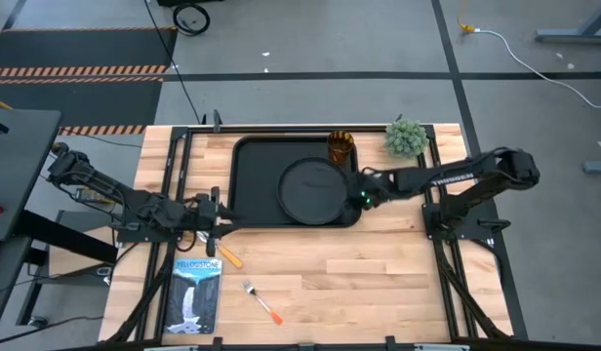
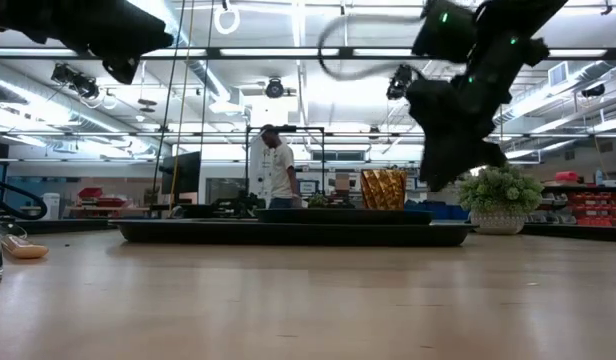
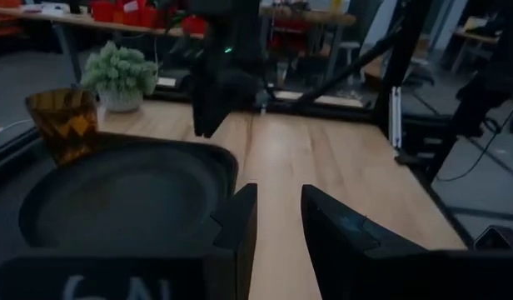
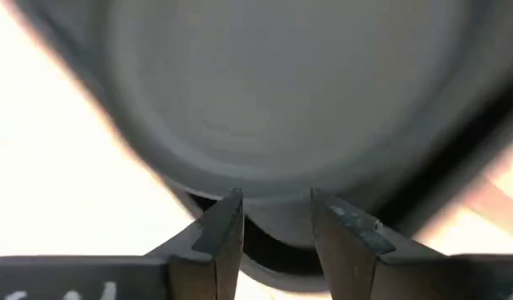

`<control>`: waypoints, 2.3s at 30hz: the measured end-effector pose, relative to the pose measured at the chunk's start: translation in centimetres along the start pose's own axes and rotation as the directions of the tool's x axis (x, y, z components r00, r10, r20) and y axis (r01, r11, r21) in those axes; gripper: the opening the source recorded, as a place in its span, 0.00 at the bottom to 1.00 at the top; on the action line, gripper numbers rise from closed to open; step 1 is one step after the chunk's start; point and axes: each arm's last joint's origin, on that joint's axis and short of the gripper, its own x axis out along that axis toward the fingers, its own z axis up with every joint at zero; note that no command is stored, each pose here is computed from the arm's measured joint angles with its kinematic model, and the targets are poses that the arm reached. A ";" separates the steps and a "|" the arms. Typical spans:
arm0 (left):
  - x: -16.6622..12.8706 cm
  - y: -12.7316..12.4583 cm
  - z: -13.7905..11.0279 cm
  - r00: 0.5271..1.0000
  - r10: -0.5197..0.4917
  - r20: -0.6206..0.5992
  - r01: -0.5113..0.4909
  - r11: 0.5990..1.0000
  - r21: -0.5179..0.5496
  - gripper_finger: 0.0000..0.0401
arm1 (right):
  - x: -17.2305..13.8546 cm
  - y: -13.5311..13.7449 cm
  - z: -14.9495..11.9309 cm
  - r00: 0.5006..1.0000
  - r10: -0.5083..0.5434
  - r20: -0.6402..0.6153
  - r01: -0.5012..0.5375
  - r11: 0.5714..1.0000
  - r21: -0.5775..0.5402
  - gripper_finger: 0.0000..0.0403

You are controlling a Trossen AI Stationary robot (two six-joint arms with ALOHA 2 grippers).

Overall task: Pick and place plate/cup/fork/spoon on tray
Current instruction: Put the orange fork on the black tray to the left of the black plate

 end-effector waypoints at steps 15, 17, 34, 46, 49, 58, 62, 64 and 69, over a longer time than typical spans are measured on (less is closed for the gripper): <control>2.7 -0.9 1.8 0.834 0.332 -0.441 -0.415 0.903 -0.105 0.26 | 0.2 6.7 -2.6 0.926 0.253 0.279 -0.087 0.864 -0.496 0.36; 3.2 -1.3 1.3 0.793 0.272 -0.545 -0.424 0.889 -0.172 0.26 | 0.8 7.3 -3.0 0.917 0.267 0.296 -0.051 0.814 -0.578 0.36; 7.0 -6.7 -1.0 0.725 0.135 -0.676 -0.589 0.631 -0.505 0.21 | 0.7 9.4 -6.4 0.855 0.205 0.477 0.332 0.489 -0.807 0.36; 11.8 -12.7 -0.8 0.503 0.045 -0.863 -0.752 0.514 -0.412 0.20 | 0.3 10.0 -8.1 0.864 0.247 0.439 0.323 0.398 -0.858 0.36; 12.1 -13.6 -1.6 0.467 0.020 -0.884 -0.772 0.496 -0.397 0.20 | 0.3 10.0 -8.2 0.871 0.269 0.412 0.294 0.387 -0.874 0.36; 11.3 -14.7 -4.1 0.330 0.048 -0.943 -0.806 0.535 -0.254 0.30 | 0.3 10.4 -8.6 0.890 0.375 0.260 0.150 0.299 -0.943 0.36; 10.5 -14.9 -4.5 0.291 0.085 -0.953 -0.774 0.607 -0.182 0.37 | 0.2 10.6 -8.6 0.883 0.405 0.236 0.120 0.292 -0.949 0.36; 10.4 -14.6 -4.9 0.285 0.103 -0.953 -0.761 0.629 -0.159 0.38 | 0.2 10.7 -8.6 0.880 0.416 0.230 0.112 0.287 -0.951 0.36; 9.7 -14.0 -6.1 0.224 0.111 -0.968 -0.723 0.685 -0.089 0.35 | 0.2 10.7 -8.6 0.877 0.431 0.212 0.094 0.280 -0.956 0.36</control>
